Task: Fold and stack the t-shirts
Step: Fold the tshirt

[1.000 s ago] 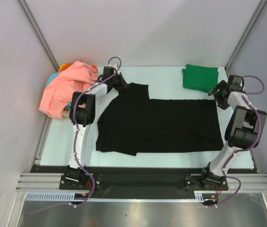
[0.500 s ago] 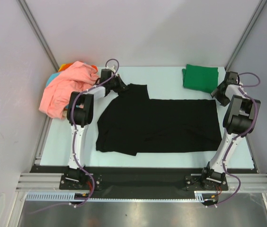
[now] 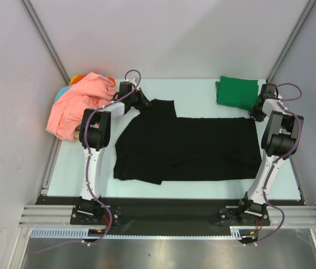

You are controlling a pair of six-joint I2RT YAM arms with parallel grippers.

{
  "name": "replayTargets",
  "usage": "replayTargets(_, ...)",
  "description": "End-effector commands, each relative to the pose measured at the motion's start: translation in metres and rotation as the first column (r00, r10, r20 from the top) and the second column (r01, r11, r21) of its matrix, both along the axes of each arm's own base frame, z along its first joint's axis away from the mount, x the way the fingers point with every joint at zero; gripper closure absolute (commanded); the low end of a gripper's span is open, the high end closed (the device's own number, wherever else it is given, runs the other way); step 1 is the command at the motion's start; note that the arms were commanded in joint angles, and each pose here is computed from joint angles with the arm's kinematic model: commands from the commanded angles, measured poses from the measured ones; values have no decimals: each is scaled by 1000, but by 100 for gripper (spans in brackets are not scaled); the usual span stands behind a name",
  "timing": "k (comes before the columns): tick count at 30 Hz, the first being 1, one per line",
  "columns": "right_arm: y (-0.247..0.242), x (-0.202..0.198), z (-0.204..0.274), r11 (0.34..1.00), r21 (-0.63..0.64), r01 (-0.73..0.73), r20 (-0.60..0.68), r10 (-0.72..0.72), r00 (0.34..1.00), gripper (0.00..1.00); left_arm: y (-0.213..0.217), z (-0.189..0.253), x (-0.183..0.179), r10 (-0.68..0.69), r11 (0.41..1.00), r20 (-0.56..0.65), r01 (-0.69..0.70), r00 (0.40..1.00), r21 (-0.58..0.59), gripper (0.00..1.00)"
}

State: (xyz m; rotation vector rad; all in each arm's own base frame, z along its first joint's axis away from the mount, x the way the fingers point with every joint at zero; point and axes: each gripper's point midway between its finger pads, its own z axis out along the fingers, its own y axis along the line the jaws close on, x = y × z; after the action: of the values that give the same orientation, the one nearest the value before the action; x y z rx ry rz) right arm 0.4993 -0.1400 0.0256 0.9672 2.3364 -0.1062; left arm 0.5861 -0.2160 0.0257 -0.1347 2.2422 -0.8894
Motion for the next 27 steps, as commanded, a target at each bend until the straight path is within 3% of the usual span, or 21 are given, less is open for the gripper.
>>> replayTargets(1, 2, 2, -12, 1000, -1, -13, -24, 13, 1000, 76, 6, 7, 2, 13, 1000, -6, -13, 1000, 7, 100)
replayTargets(4, 7, -1, -15, 1000, 3, -22, -35, 22, 999, 100, 6, 5, 2, 14, 1000, -10, -14, 1000, 9, 100)
replayTargets(8, 23, -5, -4, 998, 15, -59, -22, 59, 998, 100, 8, 5, 8, 27, 999, -9, -27, 1000, 17, 100)
replayTargets(13, 44, 0, 56, 994, -7, -111, 92, 112, 989, 100, 10, 5, 5, 42, 999, -73, -40, 996, 25, 100)
replayTargets(22, 51, -13, 120, 989, -55, -138, 189, 146, 971, 100, 23, 114, -14, 105, 994, 51, -106, 993, 19, 100)
replayTargets(27, 54, -26, 129, 990, -26, -141, 226, 143, 964, 100, 32, 140, -45, 113, 993, 78, -116, 990, 35, 100)
